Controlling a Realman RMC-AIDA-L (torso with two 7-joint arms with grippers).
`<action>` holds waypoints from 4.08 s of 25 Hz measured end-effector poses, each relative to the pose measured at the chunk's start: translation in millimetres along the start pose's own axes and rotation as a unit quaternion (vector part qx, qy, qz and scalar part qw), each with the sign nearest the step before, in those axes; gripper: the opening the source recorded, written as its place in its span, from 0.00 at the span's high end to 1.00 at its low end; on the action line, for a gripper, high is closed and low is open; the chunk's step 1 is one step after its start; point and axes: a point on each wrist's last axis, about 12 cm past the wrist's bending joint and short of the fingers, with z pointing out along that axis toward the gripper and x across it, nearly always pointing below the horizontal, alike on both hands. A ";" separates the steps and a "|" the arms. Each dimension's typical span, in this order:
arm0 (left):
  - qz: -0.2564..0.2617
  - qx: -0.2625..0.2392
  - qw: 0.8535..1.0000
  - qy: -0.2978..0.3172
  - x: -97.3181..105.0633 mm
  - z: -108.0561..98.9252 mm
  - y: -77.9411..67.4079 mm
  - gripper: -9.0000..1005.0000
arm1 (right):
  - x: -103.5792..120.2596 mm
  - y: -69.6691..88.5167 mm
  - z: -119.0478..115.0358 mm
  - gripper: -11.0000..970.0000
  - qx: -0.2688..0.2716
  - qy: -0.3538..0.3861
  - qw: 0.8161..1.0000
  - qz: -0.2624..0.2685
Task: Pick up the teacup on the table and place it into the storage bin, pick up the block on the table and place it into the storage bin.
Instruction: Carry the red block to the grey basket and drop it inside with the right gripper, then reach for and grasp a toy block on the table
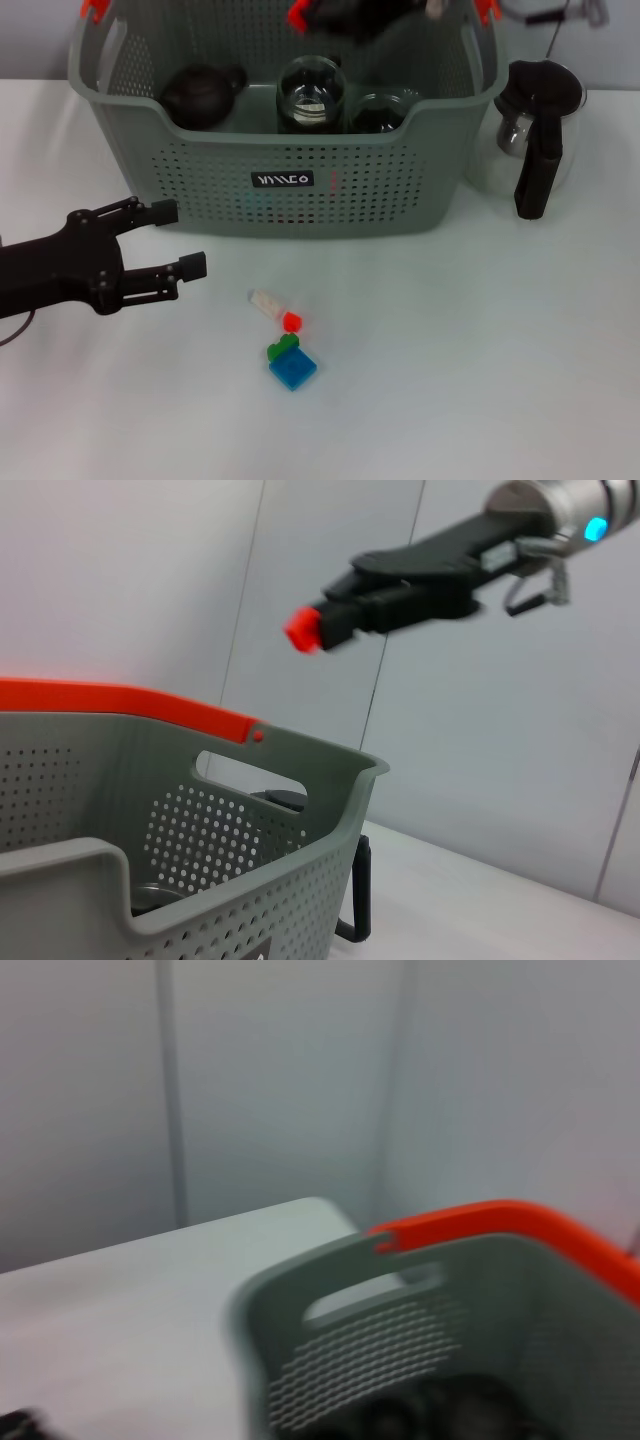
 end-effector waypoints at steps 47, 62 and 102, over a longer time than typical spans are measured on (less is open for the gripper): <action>0.039 0.104 0.993 0.044 -9.5 17.3 -12.5 0.14 | 179.7 40.7 -43.3 0.05 -0.186 -0.025 0.982 0.014; 0.039 0.130 0.974 0.181 -42.5 45.6 -1.5 0.14 | 166.7 26.0 -46.3 0.05 -0.166 -0.021 0.986 0.005; 0.099 0.125 0.889 0.430 -56.9 138.9 -22.7 0.14 | 140.2 10.9 -43.0 0.05 -0.150 -0.015 0.988 0.020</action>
